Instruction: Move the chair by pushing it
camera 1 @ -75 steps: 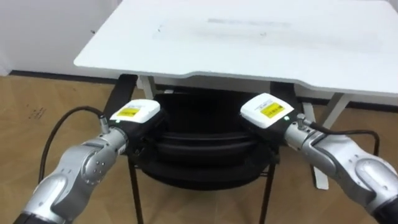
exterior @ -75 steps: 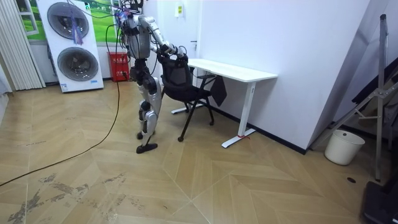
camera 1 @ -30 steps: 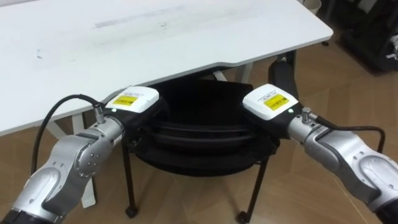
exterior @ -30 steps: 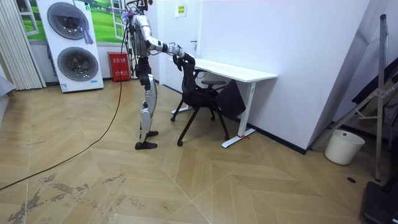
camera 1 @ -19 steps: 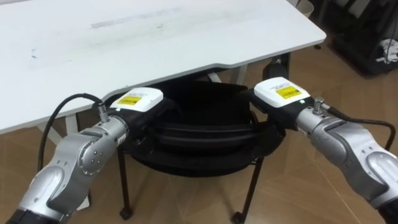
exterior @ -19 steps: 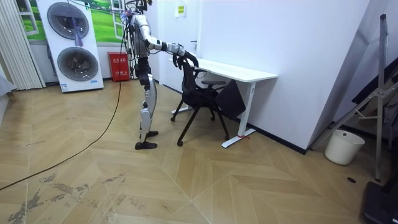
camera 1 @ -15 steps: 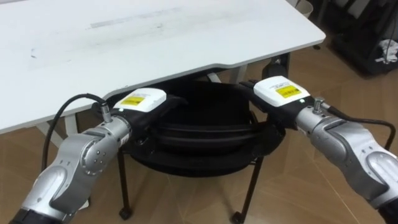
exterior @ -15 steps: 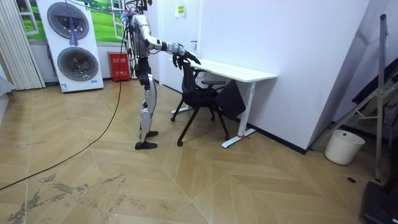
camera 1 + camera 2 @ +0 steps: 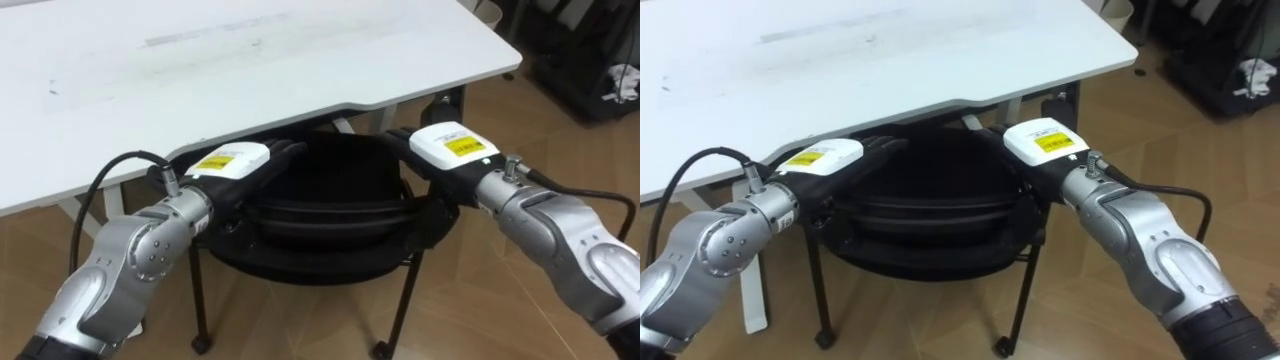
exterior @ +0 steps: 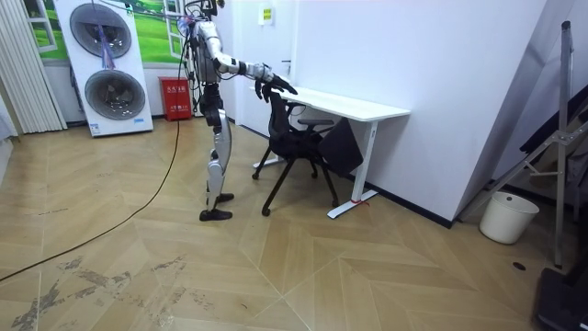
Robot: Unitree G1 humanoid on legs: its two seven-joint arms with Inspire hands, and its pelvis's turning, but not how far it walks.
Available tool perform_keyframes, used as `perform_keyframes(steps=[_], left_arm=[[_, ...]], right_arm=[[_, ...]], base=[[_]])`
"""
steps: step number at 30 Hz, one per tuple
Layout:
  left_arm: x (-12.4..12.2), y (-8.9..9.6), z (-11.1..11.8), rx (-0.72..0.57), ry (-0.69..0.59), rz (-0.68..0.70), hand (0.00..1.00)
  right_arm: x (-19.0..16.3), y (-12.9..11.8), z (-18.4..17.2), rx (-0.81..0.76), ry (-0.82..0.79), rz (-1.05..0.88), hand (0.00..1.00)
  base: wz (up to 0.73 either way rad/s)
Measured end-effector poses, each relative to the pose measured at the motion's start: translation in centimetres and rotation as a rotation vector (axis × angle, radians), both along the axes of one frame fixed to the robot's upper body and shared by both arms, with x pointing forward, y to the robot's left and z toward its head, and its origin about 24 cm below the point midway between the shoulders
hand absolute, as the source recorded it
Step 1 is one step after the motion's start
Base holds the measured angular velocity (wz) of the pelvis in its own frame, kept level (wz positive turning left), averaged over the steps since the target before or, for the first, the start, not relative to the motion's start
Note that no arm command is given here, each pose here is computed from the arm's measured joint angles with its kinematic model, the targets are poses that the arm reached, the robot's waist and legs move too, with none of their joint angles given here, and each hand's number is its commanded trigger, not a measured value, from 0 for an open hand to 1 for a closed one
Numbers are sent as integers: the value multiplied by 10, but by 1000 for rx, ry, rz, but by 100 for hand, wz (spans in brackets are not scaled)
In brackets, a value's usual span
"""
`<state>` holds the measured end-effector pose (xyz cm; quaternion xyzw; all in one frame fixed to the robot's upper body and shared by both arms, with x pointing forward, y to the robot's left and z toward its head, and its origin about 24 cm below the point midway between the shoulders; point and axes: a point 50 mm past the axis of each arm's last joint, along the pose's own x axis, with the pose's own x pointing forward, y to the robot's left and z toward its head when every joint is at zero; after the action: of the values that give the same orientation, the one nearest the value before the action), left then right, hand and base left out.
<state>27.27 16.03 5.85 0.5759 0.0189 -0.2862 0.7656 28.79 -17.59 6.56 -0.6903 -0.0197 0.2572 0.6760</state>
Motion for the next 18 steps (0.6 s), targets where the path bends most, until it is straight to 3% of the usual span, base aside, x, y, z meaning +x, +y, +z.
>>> perform_keyframes(steps=[12, 15, 16, 17, 18], left_arm=[[7, 7, 28, 40, -141, -29, 0], [3, 16, 57, 110, -268, -102, 0], [0, 28, 80, 119, -372, -113, 0], [-2, 48, 110, 71, -552, -32, 0], [-4, 58, 124, 46, -645, 21, 0]], right_arm=[[0, -12, 20, 29, -67, 17, 0], [-13, -33, 43, 47, -159, 10, 0], [-19, -49, 63, 89, -246, -13, 0], [-20, -64, 90, 150, -397, -65, 0], [-22, -72, 103, 183, -479, -93, 0]], base=[[0], [-2], [-6], [-5], [0]])
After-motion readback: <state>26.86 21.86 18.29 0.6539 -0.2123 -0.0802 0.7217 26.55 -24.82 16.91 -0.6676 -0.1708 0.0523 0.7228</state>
